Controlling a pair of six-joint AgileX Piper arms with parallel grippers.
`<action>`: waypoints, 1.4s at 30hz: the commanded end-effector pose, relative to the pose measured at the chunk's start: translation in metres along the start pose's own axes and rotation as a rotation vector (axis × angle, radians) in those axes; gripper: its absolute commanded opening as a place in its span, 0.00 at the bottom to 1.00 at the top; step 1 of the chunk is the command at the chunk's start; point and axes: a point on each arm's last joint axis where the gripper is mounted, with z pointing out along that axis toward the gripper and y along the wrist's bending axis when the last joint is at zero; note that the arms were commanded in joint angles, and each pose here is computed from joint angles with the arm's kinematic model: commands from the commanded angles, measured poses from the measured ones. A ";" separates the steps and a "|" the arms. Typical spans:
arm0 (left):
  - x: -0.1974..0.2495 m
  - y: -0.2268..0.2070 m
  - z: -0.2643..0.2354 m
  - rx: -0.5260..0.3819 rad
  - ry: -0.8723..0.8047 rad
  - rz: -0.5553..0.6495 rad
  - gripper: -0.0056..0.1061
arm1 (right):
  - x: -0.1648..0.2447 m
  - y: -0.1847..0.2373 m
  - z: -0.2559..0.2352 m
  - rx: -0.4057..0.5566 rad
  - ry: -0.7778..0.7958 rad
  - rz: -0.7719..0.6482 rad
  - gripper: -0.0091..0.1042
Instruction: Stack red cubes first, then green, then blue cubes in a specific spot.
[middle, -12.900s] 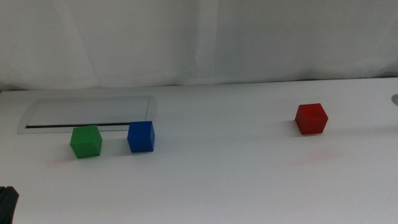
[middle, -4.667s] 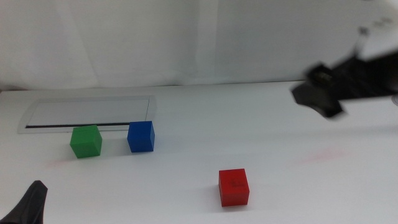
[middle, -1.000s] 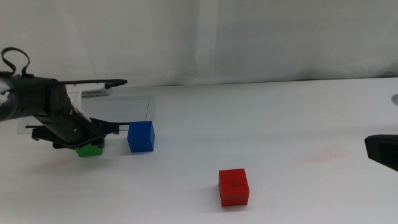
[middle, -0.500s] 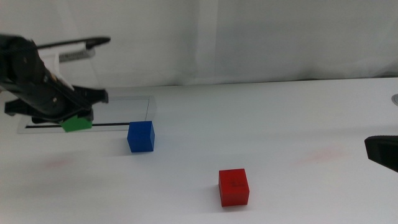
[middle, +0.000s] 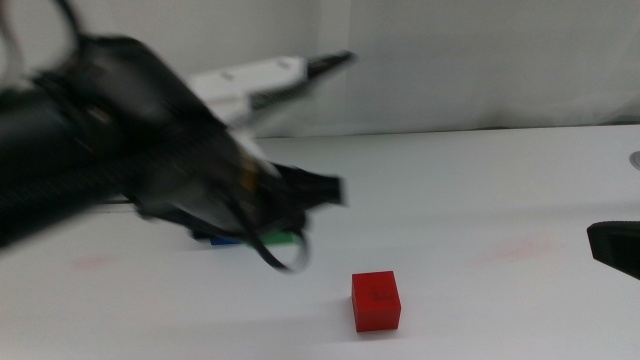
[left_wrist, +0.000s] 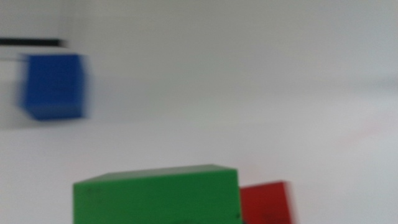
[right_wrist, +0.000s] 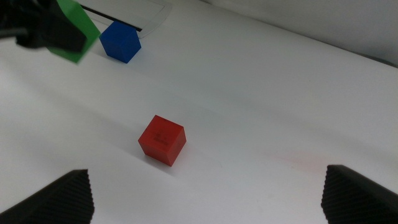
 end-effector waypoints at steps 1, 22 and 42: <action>0.013 -0.020 0.001 0.004 -0.017 -0.053 0.02 | 0.001 -0.001 -0.001 0.005 0.003 -0.003 0.98; 0.034 -0.098 0.039 -0.006 0.090 -0.033 0.02 | 0.015 -0.002 -0.002 0.013 0.154 -0.054 0.98; 0.046 -0.107 0.074 -0.077 0.088 -0.022 0.02 | 0.015 -0.001 -0.002 0.008 0.152 -0.051 0.98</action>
